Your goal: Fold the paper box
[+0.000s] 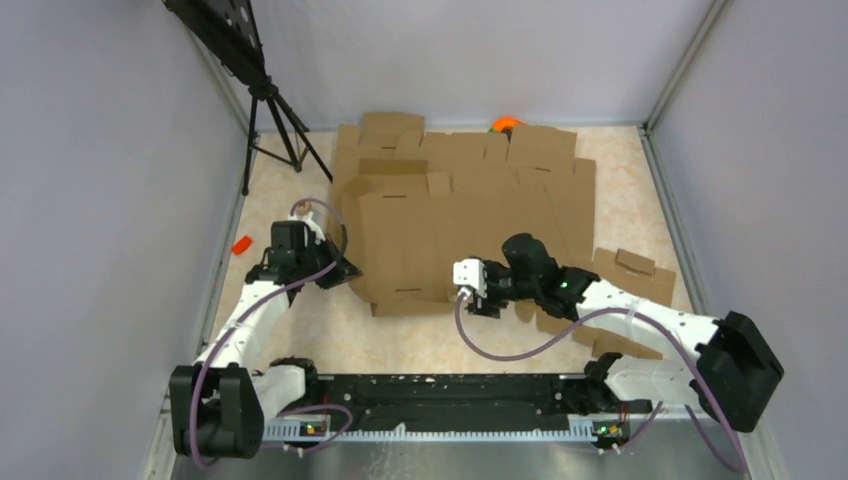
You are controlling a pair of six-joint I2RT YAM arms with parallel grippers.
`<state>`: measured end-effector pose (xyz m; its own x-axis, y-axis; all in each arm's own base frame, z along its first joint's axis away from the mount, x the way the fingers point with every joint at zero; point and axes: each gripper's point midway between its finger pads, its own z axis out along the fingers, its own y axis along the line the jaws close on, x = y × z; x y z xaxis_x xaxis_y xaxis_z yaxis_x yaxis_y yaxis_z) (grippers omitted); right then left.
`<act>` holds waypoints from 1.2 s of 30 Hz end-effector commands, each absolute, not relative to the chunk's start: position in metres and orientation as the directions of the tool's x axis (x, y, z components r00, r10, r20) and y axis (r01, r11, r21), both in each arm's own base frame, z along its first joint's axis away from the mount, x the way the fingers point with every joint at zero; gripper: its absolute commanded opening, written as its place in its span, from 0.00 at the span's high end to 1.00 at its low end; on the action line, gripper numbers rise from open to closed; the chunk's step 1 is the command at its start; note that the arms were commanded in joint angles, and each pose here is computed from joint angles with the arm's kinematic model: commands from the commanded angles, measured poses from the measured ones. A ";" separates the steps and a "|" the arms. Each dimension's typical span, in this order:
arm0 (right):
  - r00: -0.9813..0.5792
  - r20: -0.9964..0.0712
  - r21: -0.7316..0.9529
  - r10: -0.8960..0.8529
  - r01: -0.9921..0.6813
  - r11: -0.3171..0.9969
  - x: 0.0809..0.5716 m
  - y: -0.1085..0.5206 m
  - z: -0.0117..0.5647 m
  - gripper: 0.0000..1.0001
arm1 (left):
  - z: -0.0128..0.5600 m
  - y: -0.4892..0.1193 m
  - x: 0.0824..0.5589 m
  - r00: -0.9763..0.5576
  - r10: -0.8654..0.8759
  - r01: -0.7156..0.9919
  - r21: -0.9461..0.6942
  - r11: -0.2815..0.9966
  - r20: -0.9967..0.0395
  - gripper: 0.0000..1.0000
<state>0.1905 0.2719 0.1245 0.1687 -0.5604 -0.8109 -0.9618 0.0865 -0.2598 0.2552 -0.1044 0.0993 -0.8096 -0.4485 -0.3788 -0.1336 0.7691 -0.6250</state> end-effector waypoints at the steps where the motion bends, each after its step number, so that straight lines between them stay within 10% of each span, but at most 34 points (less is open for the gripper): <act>1: 0.394 -0.673 -0.414 -0.626 -0.902 -0.123 0.195 0.272 0.109 0.41 | 0.116 -0.107 0.264 -0.770 -0.466 -0.076 -0.663 0.745 -0.436 1.00; 12: 0.417 -0.546 -0.486 -0.727 -0.864 -0.131 0.231 0.270 0.078 0.57 | 0.111 -0.110 0.260 -0.792 -0.446 -0.065 -0.669 0.740 -0.417 1.00; 20: 0.440 -0.586 -0.458 -0.681 -0.873 -0.169 0.227 0.287 0.080 1.00 | 0.108 -0.110 0.259 -0.800 -0.431 -0.058 -0.661 0.748 -0.417 1.00; 36: 0.275 -0.634 -0.246 -0.723 -0.958 -0.148 0.147 0.263 0.109 1.00 | 0.100 -0.141 0.245 -0.868 -0.366 0.002 -0.741 0.672 -0.334 0.99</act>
